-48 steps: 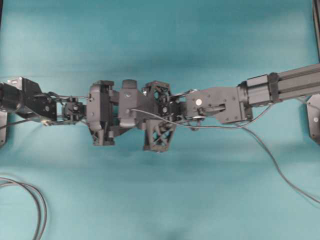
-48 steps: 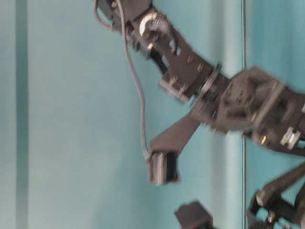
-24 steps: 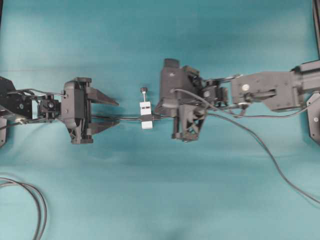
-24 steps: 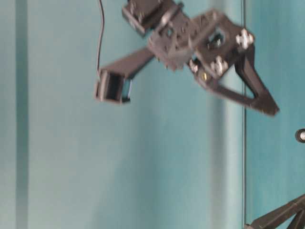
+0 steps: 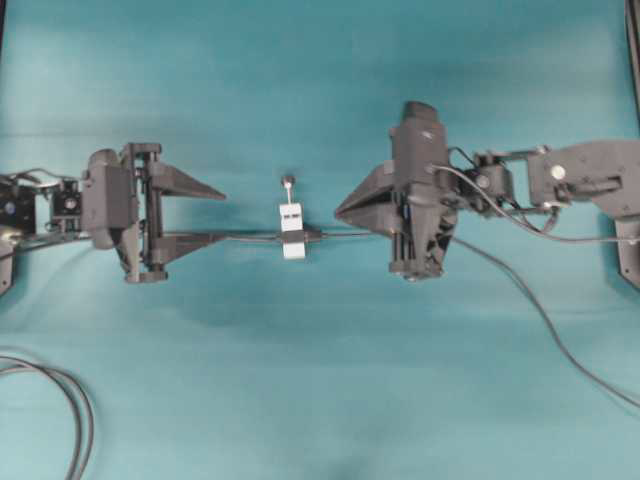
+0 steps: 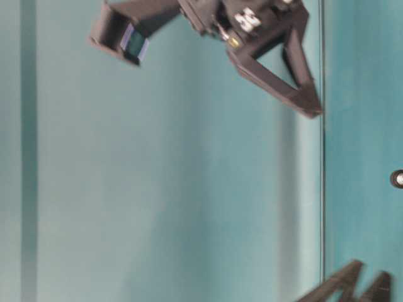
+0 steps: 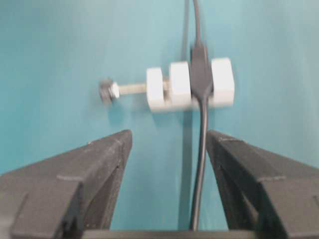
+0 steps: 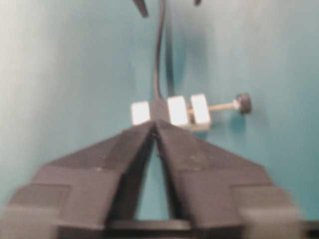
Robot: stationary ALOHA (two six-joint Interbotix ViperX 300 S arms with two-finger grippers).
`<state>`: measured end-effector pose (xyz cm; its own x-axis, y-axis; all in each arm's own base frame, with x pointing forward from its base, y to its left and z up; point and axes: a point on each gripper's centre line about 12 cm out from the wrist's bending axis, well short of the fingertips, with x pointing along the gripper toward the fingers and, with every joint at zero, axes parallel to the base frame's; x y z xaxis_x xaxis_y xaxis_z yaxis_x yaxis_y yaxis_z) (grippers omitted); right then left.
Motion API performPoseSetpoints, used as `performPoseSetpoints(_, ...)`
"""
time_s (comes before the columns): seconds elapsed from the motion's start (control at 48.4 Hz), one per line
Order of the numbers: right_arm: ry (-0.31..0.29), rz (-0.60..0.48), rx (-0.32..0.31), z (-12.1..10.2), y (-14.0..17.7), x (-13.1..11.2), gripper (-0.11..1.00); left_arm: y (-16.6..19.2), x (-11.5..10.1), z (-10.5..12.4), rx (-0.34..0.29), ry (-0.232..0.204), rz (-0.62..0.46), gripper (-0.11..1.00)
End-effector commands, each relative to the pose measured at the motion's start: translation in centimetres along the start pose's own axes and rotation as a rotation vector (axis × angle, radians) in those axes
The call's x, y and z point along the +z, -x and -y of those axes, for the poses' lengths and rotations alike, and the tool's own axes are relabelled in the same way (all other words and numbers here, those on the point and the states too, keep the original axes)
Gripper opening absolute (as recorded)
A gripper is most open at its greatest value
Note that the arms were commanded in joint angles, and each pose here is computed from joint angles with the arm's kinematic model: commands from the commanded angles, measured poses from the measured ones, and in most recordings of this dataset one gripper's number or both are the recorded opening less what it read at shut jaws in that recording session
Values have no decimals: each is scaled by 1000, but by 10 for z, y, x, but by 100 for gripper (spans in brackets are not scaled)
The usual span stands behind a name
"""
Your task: Insert the USB cable into the female connector supported by the left arm.
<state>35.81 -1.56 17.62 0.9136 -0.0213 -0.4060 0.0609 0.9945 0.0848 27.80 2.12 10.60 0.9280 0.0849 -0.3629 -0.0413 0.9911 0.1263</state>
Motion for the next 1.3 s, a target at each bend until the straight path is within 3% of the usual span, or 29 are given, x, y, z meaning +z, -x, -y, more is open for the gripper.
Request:
performPoseSetpoints(0.0,2,84,9,-1,8,17,40,5,20,-4,15,17,78,69)
performPoseSetpoints(0.124,2,110,12,-3,18,23,70,18,43,-7,23,47,167,69)
performPoseSetpoints(0.165,2,127,12,-3,25,26,72,24,49,-8,24,57,189,69)
performPoseSetpoints(0.414,4,288,19,-2,88,32,69,67,59,-6,7,83,249,69)
performPoseSetpoints(0.62,-4,355,37,-4,140,-1,69,105,73,-4,-13,93,334,69)
performPoseSetpoints(0.889,-23,466,55,-4,188,-28,69,150,65,-3,-43,168,339,69)
performPoseSetpoints(0.993,-15,535,56,-3,207,-29,69,165,77,-5,-54,217,404,69)
performPoseSetpoints(1.117,-13,529,46,-3,216,-32,69,172,88,-7,-60,251,472,69)
performPoseSetpoints(1.282,-11,385,17,0,211,-45,69,166,79,-6,-58,257,488,69)
